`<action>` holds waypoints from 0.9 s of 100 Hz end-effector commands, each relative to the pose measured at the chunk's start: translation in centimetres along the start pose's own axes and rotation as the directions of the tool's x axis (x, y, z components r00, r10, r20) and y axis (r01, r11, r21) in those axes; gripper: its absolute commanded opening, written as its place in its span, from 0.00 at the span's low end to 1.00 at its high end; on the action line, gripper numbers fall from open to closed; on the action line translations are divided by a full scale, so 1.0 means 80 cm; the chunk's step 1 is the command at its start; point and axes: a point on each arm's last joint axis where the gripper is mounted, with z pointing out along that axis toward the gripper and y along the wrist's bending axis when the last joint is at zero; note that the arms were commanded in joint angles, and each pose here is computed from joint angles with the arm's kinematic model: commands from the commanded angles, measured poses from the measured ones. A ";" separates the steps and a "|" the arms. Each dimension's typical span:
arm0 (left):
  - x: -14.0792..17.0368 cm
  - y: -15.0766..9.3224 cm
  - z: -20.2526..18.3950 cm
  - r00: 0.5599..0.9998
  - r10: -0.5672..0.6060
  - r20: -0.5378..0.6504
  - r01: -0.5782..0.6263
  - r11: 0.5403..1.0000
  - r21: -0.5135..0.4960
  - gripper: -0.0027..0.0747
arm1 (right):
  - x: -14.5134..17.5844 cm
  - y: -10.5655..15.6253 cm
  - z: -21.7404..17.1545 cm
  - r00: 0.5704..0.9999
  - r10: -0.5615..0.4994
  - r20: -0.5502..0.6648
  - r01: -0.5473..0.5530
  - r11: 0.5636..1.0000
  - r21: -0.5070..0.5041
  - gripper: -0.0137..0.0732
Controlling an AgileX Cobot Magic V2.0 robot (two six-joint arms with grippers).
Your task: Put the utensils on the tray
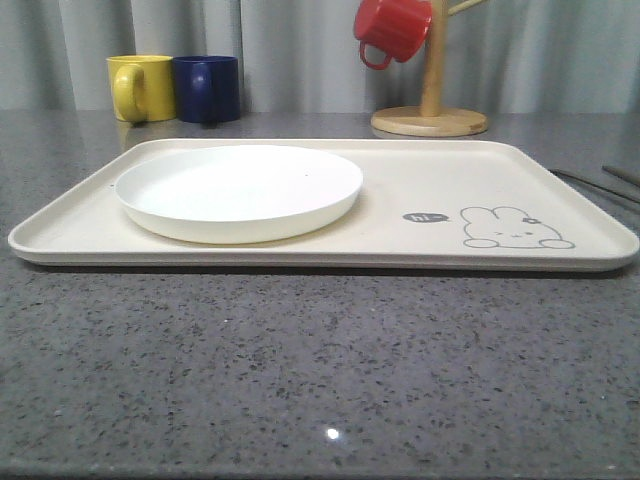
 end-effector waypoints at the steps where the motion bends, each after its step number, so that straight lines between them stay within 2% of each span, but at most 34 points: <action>1: -0.019 0.003 -0.001 0.996 -0.001 0.088 0.003 1.000 -0.023 0.01 | -0.044 0.006 0.003 1.000 -0.004 0.025 0.004 1.000 -0.002 0.08; 12: -0.019 0.003 -0.001 0.996 -0.001 0.087 0.003 1.000 -0.023 0.01 | -0.075 0.012 0.020 0.990 0.001 -0.139 0.000 1.000 0.007 0.08; 19: -0.019 0.003 -0.001 0.996 -0.001 0.087 0.003 1.000 -0.023 0.01 | -0.093 0.015 0.038 0.964 0.003 -0.267 0.002 1.000 0.016 0.08; 38: -0.019 0.003 -0.001 0.996 -0.001 0.085 0.003 1.000 -0.022 0.01 | -0.124 0.021 0.103 0.825 0.019 -0.565 0.004 0.999 0.039 0.08; 45: -0.019 0.003 -0.001 0.996 -0.001 0.085 0.003 1.000 -0.022 0.01 | -0.130 0.022 0.125 0.782 0.026 -0.623 0.002 0.999 0.044 0.08; 61: -0.019 0.003 -0.001 0.996 -0.001 0.085 0.003 1.000 -0.022 0.01 | -0.136 0.023 0.166 0.731 0.031 -0.682 0.005 0.999 0.052 0.09; 66: -0.019 0.003 -0.001 0.996 -0.001 0.085 0.003 1.000 -0.022 0.01 | -0.133 0.023 0.176 0.708 0.034 -0.706 0.007 0.998 0.055 0.13; 73: -0.019 0.003 -0.001 0.996 -0.001 0.085 0.003 1.000 -0.022 0.01 | -0.130 0.022 0.184 0.687 0.034 -0.726 0.010 0.998 0.056 0.23; 80: -0.019 0.003 -0.001 0.996 -0.001 0.085 0.003 1.000 -0.022 0.01 | -0.127 0.022 0.189 0.677 0.024 -0.736 0.018 0.999 0.050 0.37; 90: -0.019 0.003 -0.001 0.996 -0.001 0.085 0.003 1.000 -0.022 0.01 | -0.124 0.021 0.192 0.668 0.009 -0.744 0.029 0.999 0.039 0.49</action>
